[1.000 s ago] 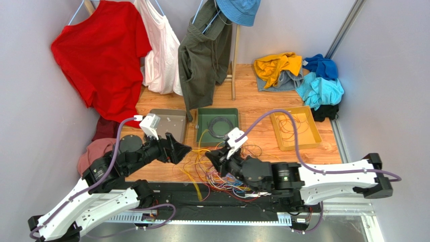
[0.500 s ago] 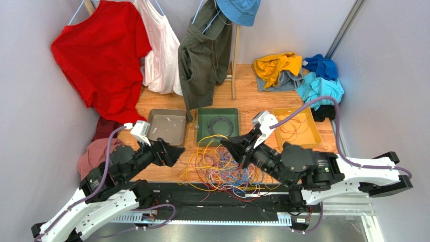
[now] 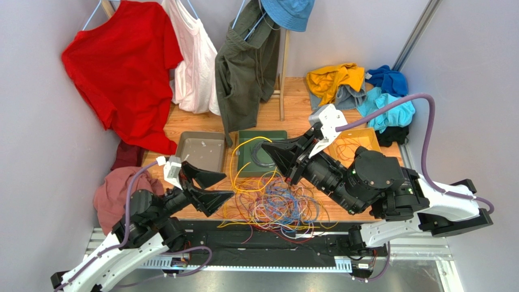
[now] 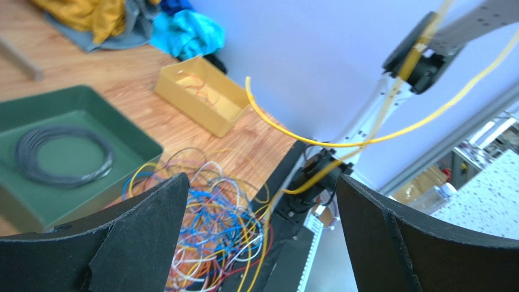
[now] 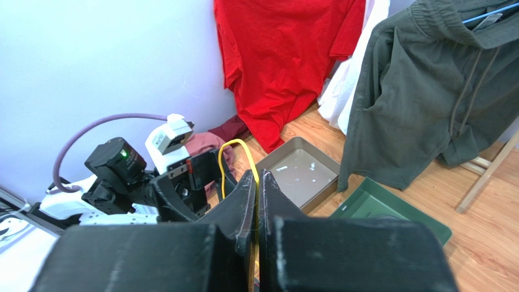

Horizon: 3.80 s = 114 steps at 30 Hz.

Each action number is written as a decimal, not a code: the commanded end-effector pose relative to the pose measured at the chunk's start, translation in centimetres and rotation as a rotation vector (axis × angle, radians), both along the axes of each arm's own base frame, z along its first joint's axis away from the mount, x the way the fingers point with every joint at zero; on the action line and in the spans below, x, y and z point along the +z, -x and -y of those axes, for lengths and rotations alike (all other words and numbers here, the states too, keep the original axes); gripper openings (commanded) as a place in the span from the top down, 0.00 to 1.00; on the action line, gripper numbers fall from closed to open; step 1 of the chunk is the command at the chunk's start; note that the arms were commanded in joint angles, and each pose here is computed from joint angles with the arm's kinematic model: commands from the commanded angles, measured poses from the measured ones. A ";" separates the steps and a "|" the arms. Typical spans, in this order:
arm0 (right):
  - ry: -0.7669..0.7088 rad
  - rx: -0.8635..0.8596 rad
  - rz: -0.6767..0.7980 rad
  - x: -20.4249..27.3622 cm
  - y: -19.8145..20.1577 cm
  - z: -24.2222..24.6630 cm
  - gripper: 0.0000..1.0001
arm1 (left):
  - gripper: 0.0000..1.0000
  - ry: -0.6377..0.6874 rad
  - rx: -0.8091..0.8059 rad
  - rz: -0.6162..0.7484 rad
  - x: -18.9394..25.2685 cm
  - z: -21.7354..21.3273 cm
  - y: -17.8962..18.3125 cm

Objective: Untangle the cables

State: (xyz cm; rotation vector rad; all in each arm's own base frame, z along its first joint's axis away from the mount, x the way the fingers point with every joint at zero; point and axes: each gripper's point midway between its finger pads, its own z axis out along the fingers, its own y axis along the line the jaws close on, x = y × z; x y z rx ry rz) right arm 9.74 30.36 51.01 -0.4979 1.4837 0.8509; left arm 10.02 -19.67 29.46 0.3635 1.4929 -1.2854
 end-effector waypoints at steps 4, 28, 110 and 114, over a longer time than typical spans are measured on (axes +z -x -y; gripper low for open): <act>0.040 -0.033 0.028 0.2 -0.5 0.4 1.00 | 0.01 0.067 -0.093 0.112 1.9 1.1 1.2; 0.049 -0.188 0.004 -2.5 -3.1 3.5 1.00 | 0.01 -0.102 -0.253 -0.162 -12.9 6.5 2.6; -0.124 -0.090 0.049 9.8 -2.9 9.1 1.00 | 0.01 -0.166 -0.125 -0.034 -8.1 6.0 0.7; -0.140 -0.096 0.051 10.3 -3.0 9.6 1.00 | 0.01 -0.183 -0.113 -0.022 -9.1 6.3 0.3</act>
